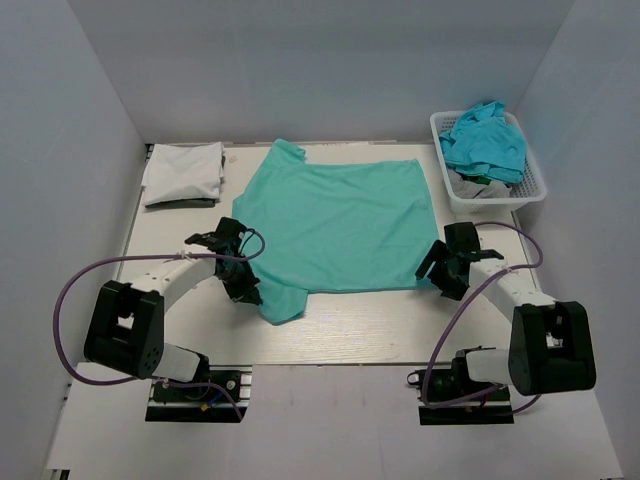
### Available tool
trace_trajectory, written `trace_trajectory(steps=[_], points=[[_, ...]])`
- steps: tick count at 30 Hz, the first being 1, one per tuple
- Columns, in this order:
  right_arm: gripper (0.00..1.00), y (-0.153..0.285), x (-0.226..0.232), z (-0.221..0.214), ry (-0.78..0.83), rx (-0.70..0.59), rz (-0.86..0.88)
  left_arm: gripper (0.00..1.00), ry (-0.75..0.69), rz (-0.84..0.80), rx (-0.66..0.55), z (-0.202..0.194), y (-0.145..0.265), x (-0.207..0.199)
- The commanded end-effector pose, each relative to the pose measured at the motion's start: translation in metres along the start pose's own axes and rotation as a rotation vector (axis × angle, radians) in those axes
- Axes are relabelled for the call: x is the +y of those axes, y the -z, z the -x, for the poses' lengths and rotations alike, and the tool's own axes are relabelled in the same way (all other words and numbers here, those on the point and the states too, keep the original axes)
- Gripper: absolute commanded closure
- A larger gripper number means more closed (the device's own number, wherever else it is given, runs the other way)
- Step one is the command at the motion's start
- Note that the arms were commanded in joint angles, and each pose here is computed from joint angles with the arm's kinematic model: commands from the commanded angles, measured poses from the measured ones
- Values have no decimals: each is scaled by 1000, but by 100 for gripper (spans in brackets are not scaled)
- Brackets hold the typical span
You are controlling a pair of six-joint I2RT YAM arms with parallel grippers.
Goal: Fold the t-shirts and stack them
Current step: Grap the side of the flattened tshirt closest away from the robot with both arms
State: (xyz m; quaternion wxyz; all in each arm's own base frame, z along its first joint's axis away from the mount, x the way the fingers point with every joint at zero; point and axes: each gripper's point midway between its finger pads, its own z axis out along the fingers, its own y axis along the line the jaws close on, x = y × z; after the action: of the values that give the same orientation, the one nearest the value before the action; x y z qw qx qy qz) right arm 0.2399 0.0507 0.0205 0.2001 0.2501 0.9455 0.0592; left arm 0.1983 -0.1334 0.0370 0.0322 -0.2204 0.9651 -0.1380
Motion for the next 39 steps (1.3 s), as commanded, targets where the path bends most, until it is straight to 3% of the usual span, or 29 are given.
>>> trace_trajectory(steps=[1,6,11,14,24,39], points=[[21,-8,7,18,-12,-44,8,100,-30,-76,-14,6,17,-18],[41,-15,11,18,-22,-32,27,100,-44,-104,-8,9,25,-25],[83,-12,13,18,-12,-16,30,100,-56,-93,19,8,27,-26],[100,-3,15,25,1,-46,41,100,-66,-93,32,8,28,-28],[100,22,41,52,66,-33,82,100,-79,-153,22,43,52,-74],[100,23,87,127,106,-43,63,100,-55,-178,-52,152,57,-124]])
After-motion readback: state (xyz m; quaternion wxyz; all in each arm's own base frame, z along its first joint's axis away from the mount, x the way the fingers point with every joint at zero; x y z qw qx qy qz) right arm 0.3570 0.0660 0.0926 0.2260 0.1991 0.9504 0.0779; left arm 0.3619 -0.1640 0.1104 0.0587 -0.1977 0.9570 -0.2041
